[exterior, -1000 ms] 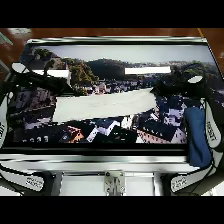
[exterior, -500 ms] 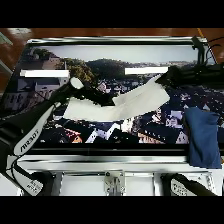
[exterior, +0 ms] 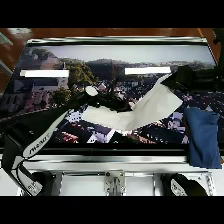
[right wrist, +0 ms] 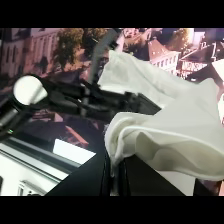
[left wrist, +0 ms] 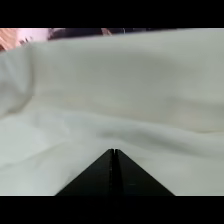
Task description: Fold the shirts.
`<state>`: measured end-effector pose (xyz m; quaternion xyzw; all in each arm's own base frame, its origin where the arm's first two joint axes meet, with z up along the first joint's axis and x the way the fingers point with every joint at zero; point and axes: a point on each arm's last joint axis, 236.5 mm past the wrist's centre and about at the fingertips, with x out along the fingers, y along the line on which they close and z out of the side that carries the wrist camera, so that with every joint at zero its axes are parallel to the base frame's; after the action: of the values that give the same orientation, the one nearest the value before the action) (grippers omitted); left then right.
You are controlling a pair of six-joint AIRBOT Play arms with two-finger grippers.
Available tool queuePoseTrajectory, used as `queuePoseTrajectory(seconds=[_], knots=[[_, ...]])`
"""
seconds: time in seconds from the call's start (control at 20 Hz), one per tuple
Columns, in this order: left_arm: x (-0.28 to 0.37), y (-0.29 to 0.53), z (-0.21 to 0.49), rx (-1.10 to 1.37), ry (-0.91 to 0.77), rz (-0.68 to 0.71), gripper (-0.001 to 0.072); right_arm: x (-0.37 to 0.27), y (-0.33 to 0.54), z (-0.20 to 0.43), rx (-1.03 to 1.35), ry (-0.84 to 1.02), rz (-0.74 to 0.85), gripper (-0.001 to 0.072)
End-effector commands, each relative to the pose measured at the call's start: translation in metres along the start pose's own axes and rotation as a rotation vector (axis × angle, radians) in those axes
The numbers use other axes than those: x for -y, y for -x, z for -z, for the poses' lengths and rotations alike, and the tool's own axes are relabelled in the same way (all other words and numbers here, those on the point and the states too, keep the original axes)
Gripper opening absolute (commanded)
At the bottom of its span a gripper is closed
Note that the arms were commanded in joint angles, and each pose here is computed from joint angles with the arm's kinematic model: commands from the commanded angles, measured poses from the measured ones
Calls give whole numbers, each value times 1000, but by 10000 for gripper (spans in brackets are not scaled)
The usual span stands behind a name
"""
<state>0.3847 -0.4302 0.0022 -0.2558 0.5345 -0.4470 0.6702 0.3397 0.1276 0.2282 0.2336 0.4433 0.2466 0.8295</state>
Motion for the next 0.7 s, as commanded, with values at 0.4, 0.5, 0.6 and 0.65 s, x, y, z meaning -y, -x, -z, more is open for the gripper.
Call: queuePoseTrajectory(seconds=[0.4, 0.5, 0.6, 0.65], knots=[[-18, 427, -79, 574, -135, -442, 28, -38, -268, 42, -137, -25, -75, 68], [-6, 469, -48, 590, -123, -485, 28, -47, -324, 71, -167, -146, -126, 76], [2, 489, -17, 570, -105, -512, 28, -54, -362, 94, -189, -271, -177, 76], [6, 498, -12, 598, -103, -532, 29, -57, -373, 102, -201, -317, -198, 76]])
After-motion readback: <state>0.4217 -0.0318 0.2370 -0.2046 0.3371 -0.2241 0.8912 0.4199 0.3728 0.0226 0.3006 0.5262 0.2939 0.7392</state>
